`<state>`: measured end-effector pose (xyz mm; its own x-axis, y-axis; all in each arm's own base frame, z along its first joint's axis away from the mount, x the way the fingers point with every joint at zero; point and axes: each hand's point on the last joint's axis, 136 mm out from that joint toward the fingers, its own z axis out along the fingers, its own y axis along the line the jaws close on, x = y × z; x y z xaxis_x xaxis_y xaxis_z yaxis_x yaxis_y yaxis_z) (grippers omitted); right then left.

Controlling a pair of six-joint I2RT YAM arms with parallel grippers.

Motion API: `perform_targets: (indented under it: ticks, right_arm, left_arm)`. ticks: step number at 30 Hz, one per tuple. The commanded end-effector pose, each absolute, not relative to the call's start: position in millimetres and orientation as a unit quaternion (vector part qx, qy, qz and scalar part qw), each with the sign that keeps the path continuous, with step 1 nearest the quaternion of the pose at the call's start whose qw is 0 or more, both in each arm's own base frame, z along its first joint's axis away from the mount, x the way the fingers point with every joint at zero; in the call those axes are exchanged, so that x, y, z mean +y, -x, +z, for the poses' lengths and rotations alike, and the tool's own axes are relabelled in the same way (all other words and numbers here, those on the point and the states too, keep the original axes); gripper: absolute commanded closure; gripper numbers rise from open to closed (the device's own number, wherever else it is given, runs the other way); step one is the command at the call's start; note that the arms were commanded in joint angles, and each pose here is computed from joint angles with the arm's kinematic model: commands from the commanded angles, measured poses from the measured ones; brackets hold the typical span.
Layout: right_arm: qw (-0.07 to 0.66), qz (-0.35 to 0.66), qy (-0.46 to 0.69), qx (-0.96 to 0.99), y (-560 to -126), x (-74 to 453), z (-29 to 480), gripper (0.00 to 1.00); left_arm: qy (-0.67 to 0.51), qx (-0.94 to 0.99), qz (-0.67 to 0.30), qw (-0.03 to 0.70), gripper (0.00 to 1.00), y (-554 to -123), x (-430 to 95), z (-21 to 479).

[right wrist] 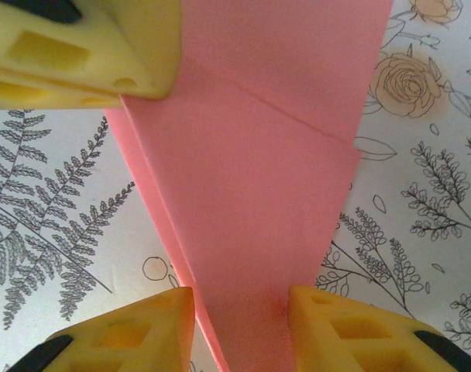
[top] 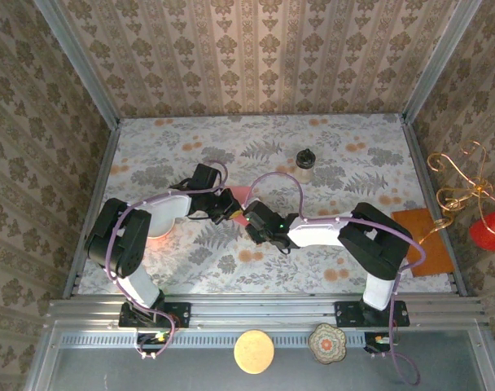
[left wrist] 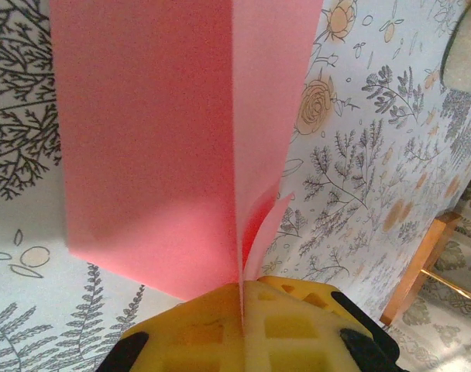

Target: Fold a paper plane with a square sheet of paper (pick it up from the middle)

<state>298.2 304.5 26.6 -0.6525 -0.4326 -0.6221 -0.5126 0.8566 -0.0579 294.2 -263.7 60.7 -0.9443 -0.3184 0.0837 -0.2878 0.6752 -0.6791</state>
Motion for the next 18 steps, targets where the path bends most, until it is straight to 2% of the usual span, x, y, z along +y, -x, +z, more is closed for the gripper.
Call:
perform_targets:
  ticks: [1,13,18]
  right_arm:
    - [0.349,0.037,0.274,0.895,-307.5,308.5,33.7,0.62]
    - [0.349,0.033,0.284,0.892,-308.5,312.6,30.7,0.69]
    - [0.349,0.023,0.285,0.892,-309.7,309.5,27.7,0.68]
  left_arm:
    - [0.173,0.915,-0.365,0.008,0.92,-293.2,-266.8,62.3]
    - [0.173,0.914,-0.368,0.002,0.92,-291.5,-267.7,62.2]
    - [0.173,0.914,-0.367,0.0,0.92,-291.3,-267.4,61.6]
